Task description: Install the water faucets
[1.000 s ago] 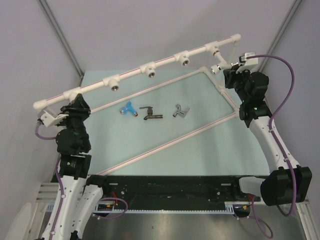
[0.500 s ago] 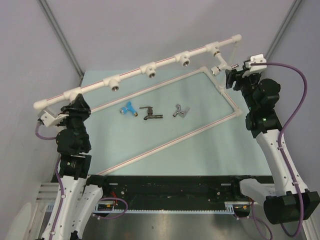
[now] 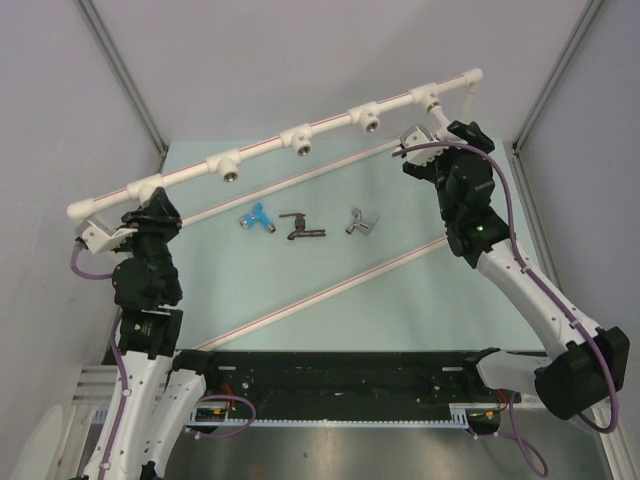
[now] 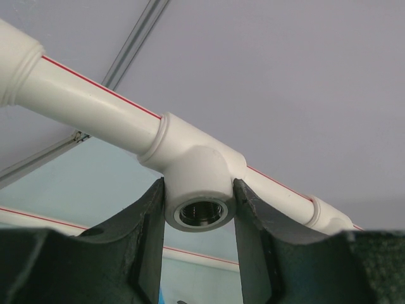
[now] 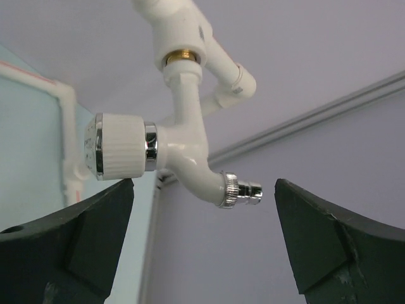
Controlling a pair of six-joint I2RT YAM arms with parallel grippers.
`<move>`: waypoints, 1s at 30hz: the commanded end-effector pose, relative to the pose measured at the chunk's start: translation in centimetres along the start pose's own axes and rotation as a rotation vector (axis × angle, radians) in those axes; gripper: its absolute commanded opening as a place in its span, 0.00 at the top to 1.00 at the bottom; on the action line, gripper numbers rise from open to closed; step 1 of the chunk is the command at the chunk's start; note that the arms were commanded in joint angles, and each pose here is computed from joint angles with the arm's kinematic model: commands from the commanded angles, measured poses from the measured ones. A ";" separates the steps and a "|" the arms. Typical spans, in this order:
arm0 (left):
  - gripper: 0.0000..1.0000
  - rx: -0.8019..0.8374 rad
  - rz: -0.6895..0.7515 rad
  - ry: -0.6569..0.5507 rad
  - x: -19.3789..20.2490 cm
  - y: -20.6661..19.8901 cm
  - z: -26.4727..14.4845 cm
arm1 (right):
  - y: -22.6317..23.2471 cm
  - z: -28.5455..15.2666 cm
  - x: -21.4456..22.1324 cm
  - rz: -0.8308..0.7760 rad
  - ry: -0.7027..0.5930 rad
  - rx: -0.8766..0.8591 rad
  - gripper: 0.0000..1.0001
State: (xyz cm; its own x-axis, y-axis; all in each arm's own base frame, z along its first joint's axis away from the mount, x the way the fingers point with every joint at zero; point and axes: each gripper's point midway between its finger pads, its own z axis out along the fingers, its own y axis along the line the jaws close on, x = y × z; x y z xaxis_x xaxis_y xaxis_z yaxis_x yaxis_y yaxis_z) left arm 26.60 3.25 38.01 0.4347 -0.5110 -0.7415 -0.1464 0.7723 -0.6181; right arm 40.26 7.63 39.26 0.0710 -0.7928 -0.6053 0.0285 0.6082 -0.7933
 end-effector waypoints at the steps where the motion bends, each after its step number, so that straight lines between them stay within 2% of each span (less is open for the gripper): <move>1: 1.00 0.059 0.046 0.093 2.3 -0.5 -0.8 | -3.2 0.6 0.6 -0.231 0.100 0.125 0.02; 10: 1.00 0.059 0.049 0.094 2.3 -0.4 -0.8 | -2.6 3.5 0.3 -0.264 0.066 0.185 0.04; 14: 1.00 0.060 0.046 0.094 2.3 -0.5 -0.8 | -1.1 4.7 0.8 -0.125 0.035 0.122 0.08; 15: 1.00 0.059 0.047 0.094 2.3 -0.5 -0.7 | -1.2 4.8 0.5 -0.087 0.019 0.113 0.12; 17: 1.00 0.058 0.049 0.096 2.3 -0.4 -0.7 | 0.1 5.1 -0.1 0.023 -0.027 0.055 0.17; 21: 1.00 0.061 0.047 0.096 2.3 -0.5 -0.7 | 1.2 5.1 -2.2 0.226 -0.136 -0.037 0.35; 22: 1.00 0.061 0.047 0.096 2.3 -0.5 -0.7 | 1.5 5.0 -2.7 0.324 -0.156 -0.059 0.37; 25: 1.00 0.061 0.047 0.096 2.3 -0.5 -0.7 | 1.8 4.7 -4.0 0.485 -0.236 -0.141 0.43; 30: 1.00 0.062 0.047 0.097 2.4 -0.5 -0.7 | 1.8 3.8 -6.5 0.932 -0.356 -0.325 0.53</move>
State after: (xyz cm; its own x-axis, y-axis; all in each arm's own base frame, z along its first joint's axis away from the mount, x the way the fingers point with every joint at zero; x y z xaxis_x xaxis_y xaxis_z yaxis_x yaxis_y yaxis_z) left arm 26.60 3.34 38.08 0.4398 -0.5101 -0.7392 -0.1480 0.7707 -0.6198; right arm 45.54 6.44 36.59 0.0912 -0.4494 -0.8887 -0.0669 0.8876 -0.4557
